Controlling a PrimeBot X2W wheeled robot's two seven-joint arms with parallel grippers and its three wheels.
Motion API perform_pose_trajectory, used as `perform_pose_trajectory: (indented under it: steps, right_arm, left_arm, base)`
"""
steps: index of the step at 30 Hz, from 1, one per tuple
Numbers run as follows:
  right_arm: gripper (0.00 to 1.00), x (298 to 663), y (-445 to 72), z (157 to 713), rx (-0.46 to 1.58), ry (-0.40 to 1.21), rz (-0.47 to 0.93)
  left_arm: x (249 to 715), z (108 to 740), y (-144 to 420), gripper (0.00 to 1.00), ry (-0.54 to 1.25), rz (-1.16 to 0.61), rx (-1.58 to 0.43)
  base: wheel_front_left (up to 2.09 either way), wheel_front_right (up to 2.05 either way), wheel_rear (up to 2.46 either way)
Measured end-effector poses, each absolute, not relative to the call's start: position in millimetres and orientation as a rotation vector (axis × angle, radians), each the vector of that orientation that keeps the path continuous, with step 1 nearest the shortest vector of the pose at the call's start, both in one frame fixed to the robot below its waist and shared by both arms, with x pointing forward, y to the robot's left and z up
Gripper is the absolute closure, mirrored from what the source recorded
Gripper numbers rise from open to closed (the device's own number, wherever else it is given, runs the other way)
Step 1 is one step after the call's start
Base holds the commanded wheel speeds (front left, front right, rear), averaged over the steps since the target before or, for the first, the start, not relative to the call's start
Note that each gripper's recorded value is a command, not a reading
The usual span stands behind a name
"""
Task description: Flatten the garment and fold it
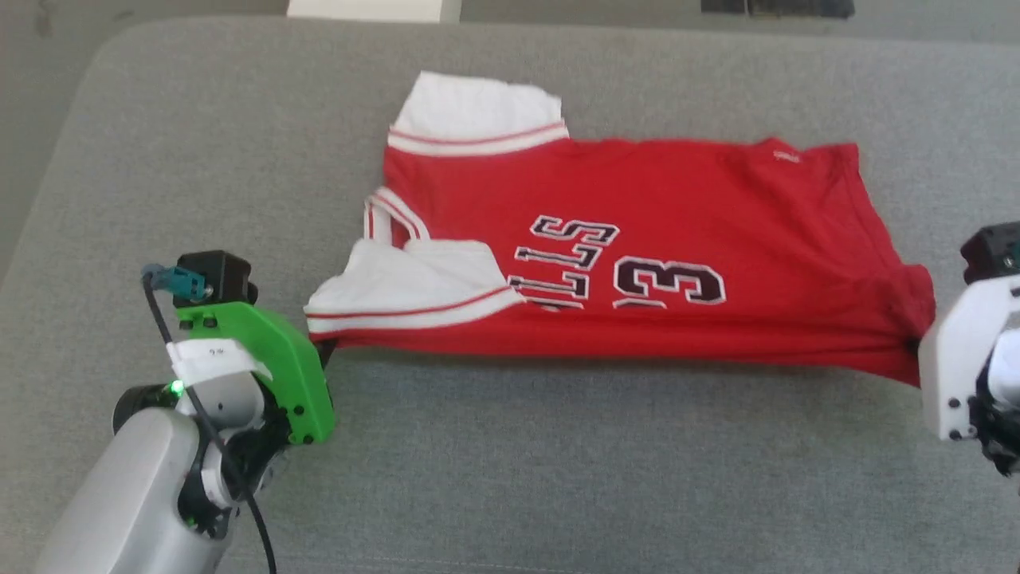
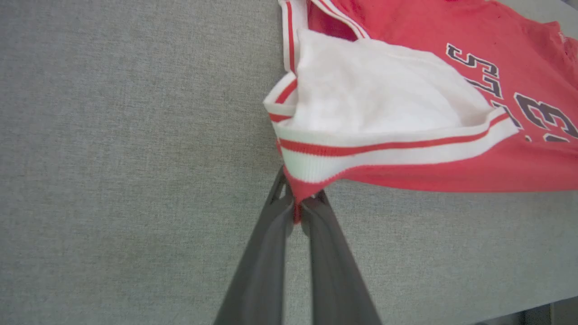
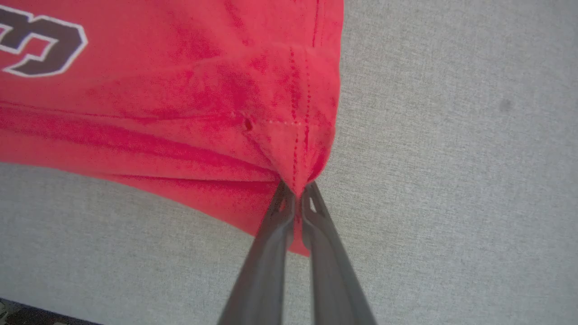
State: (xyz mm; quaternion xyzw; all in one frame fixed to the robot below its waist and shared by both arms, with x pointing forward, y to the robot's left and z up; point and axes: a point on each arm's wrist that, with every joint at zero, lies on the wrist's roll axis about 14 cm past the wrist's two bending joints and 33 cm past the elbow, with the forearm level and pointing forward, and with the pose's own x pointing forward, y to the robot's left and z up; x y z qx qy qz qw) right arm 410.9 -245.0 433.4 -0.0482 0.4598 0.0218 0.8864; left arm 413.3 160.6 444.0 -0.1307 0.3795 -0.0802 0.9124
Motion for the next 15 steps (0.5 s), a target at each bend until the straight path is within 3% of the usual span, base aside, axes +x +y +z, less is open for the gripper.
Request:
perform_pose_trajectory:
  steps: [7, 15]
  right_arm:
    - [1.00, 368, -249, 423, -0.059, 1.039, 0.041]
    - [1.00, 333, -241, 376, 0.005, 1.203, 0.044]
  left_arm:
    - [376, 445, 161, 1.00, 0.823, -0.157, -0.285]
    - [343, 389, 160, 1.00, 1.020, -0.102, -0.351]
  base:
    - [0.00, 0.00, 0.00]
    - [0.00, 0.00, 0.00]
